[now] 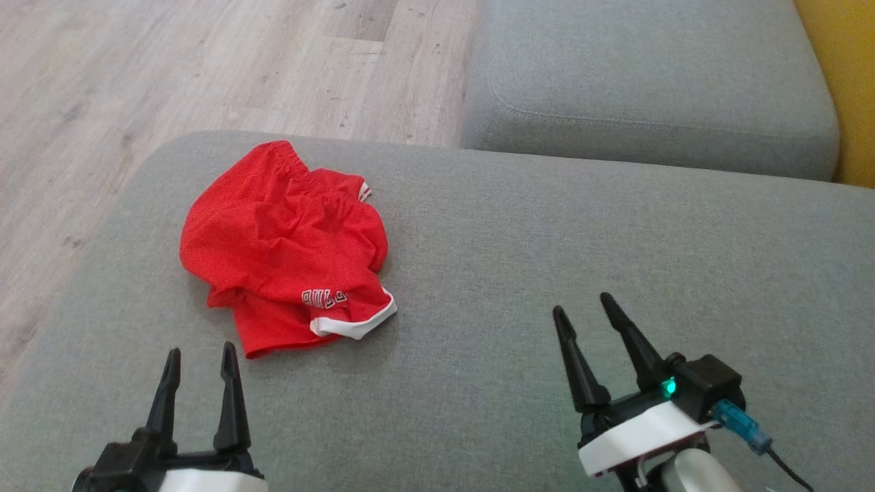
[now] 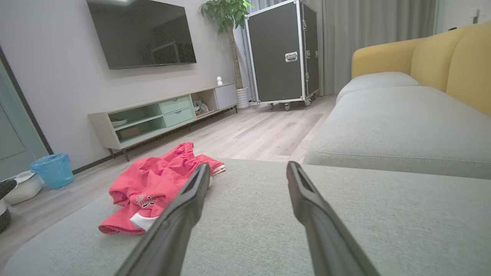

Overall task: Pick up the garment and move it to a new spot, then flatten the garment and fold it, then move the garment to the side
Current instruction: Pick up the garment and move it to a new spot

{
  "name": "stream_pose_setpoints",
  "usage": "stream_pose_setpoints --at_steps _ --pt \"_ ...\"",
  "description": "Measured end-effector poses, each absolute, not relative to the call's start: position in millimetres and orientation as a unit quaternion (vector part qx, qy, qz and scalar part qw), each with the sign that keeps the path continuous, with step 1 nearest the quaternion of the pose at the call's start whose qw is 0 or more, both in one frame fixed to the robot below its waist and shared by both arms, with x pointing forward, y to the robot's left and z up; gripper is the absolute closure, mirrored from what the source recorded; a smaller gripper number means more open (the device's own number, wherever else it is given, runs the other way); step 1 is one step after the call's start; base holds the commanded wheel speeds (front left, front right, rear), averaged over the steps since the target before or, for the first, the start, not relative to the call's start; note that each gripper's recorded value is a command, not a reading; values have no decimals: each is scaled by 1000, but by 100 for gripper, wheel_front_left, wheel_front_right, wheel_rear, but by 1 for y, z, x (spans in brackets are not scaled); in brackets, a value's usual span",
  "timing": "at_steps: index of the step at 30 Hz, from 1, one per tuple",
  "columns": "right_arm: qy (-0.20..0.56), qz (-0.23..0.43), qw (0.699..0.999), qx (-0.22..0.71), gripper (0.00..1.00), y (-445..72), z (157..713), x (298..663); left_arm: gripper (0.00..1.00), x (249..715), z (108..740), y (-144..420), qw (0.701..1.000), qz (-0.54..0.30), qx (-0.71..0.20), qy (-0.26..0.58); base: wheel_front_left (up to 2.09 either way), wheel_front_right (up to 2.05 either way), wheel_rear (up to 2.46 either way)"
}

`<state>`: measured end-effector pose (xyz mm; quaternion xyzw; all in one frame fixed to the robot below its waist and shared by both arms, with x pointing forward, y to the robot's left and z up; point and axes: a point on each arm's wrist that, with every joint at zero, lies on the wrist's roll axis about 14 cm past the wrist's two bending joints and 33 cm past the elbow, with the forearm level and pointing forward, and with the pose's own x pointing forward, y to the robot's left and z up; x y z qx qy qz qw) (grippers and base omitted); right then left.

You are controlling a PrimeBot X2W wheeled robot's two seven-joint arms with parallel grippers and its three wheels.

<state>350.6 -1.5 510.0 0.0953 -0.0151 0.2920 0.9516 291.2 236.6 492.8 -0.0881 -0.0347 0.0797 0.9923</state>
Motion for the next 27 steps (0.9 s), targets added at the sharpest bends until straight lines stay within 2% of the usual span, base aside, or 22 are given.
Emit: stream_pose_setpoints --at_steps 9,19,23,27 --pt "-11 319 942 100 0 16 511 342 0 281 490 250 990 104 -90 -35 0 0 0" --pt "-4 321 941 103 0 17 506 342 0 282 488 258 989 112 -86 -30 0 0 0" --pt "4 308 946 105 0 10 499 352 0 304 493 260 993 95 -59 -27 0 0 0" --pt "14 288 952 107 0 -1 488 368 0 353 507 264 999 49 -2 -13 0 0 0"
